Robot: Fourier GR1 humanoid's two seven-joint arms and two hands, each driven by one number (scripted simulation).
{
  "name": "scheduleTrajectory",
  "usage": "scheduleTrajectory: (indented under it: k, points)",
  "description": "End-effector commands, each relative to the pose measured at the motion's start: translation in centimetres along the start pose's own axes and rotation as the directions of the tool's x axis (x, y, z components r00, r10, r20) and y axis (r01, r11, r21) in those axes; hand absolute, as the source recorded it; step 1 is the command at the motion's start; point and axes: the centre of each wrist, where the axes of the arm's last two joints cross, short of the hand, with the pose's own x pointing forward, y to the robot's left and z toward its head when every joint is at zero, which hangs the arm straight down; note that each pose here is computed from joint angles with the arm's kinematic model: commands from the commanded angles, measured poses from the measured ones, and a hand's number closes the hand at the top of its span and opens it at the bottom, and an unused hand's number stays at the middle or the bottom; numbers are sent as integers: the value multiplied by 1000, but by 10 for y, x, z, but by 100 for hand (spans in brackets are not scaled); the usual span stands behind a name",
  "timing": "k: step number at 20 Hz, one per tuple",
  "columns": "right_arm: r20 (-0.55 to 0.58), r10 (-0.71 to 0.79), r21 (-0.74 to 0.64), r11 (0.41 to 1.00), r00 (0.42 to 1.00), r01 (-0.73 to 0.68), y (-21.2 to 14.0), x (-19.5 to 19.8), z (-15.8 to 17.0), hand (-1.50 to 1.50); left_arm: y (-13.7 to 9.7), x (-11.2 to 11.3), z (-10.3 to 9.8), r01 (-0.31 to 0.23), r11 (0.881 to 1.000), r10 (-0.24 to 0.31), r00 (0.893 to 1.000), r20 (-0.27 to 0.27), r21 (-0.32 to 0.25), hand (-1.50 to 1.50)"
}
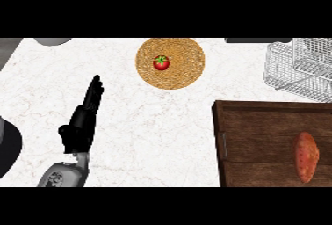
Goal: Pick the sweet potato from the tray and place it in the tiered basket
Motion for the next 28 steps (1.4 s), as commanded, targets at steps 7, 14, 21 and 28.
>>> scheduleTrajectory:
  k: [7, 14, 21, 28]
  points:
    - [-59, -2, -18, 1000, 998, 1, 22, -40, -12, -150, 7, -2, 16, 14, 1000, -14, 1000, 3, -3, 0]
    - [-57, -47, 36, 998, 997, 49, 40, -46, -21, -150, -2, -1, 7, 14, 1000, -14, 1000, -10, 9, 0]
    - [4, -58, 27, 998, 998, 58, 47, -63, -34, -150, 9, 0, 3, -3, 1000, 3, 1000, 8, -11, 0]
    - [4, -65, 47, 997, 998, 64, 50, -50, -50, -150, -13, 9, 8, 2, 1000, -2, 1000, 0, -21, 0]
